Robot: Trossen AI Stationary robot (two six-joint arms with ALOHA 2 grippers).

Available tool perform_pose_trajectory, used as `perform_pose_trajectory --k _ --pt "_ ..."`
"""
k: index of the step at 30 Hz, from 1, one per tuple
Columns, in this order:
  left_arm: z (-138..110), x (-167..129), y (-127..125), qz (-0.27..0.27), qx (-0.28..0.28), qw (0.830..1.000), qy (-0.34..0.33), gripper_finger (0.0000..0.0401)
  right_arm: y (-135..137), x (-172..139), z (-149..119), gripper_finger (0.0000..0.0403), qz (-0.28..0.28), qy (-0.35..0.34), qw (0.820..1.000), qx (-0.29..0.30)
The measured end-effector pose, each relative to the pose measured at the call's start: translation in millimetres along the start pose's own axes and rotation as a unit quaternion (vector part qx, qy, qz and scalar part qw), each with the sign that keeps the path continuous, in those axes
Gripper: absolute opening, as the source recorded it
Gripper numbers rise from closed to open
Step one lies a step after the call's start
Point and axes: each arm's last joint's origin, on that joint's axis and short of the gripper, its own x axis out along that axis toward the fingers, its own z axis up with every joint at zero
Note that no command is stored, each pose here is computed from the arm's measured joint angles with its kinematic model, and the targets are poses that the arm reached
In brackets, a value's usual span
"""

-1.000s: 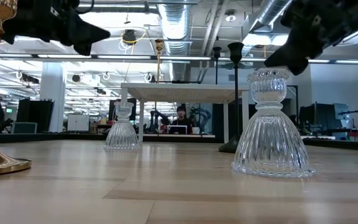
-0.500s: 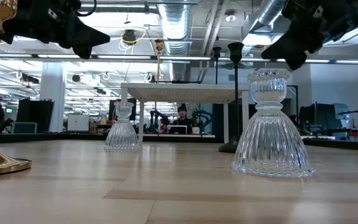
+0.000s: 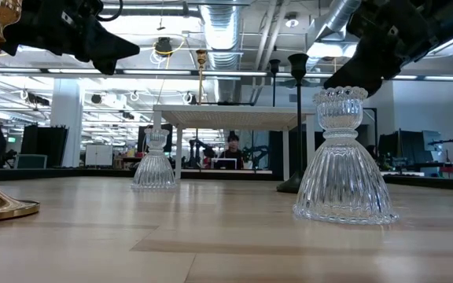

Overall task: Pick & Place candle stick holders
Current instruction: Put the top transparent candle holder on the shelf

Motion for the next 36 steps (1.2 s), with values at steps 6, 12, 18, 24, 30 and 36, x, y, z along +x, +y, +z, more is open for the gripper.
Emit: perform_pose_trajectory --k 6,12,18,24,30,36 --pt "0 0 0 0.0 0.0 1.0 0.0 0.0005 0 0 0 0.0 0.0 0.001 1.0 0.0" --pt "-1 1 0 0.0 -0.001 1.0 0.004 0.0005 0 0 0 0.0 0.003 0.001 1.0 0.0" --pt "-5 5 1 -0.003 -0.004 1.0 0.02 0.0005 0 0 0 0.0 0.003 0.002 1.0 0.0" --pt "-21 18 1 -0.011 -0.019 0.996 0.087 0.0005 0 0 0 0.0 0.003 0.002 1.0 -0.004" --pt "-38 26 0 -0.036 -0.027 0.986 0.16 0.0005 0 0 -1 0.0 0.002 0.007 1.0 -0.006" --pt "-48 19 -3 -0.055 -0.009 0.975 0.215 0.0005 -1 0 -3 0.0 0.0 0.017 1.0 -0.009"
